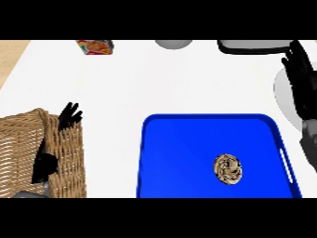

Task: Pick the cupcake from the tray and place it in the plate

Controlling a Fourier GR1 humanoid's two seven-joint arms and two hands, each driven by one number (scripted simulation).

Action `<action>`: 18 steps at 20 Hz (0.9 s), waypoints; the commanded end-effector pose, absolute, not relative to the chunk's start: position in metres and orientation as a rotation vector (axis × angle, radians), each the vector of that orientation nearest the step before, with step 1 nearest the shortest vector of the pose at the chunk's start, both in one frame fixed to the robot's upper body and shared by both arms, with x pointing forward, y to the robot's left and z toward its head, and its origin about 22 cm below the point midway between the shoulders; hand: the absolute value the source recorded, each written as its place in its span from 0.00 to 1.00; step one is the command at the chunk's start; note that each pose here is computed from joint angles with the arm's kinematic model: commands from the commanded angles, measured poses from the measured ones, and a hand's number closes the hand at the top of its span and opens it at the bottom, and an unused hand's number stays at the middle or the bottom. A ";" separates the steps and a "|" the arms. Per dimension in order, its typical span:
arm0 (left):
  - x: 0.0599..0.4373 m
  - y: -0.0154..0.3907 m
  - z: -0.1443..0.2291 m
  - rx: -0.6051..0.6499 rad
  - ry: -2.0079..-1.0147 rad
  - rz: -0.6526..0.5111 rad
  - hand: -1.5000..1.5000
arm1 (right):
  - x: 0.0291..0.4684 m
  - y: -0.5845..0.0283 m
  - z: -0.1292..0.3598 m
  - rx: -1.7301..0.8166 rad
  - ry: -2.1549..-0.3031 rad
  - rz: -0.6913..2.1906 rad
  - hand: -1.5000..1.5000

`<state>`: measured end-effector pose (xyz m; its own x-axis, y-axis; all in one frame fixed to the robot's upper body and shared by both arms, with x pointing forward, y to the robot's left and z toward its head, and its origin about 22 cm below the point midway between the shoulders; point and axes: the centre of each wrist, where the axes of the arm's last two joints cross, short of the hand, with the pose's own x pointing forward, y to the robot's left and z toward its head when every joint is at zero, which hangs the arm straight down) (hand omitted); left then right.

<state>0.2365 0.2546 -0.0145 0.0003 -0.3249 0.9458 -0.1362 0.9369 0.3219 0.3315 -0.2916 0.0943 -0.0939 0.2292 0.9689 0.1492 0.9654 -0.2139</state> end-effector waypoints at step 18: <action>0.204 0.248 -0.024 0.040 -1.214 0.048 0.50 | 0.283 -0.351 0.076 -0.306 -1.976 0.256 0.00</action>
<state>0.2163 0.2784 0.0102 0.1758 0.0634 0.9824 -0.1602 0.9865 -0.0350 0.2960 -0.3402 0.0884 -0.3786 0.3153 0.8702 0.1233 0.9490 -0.2902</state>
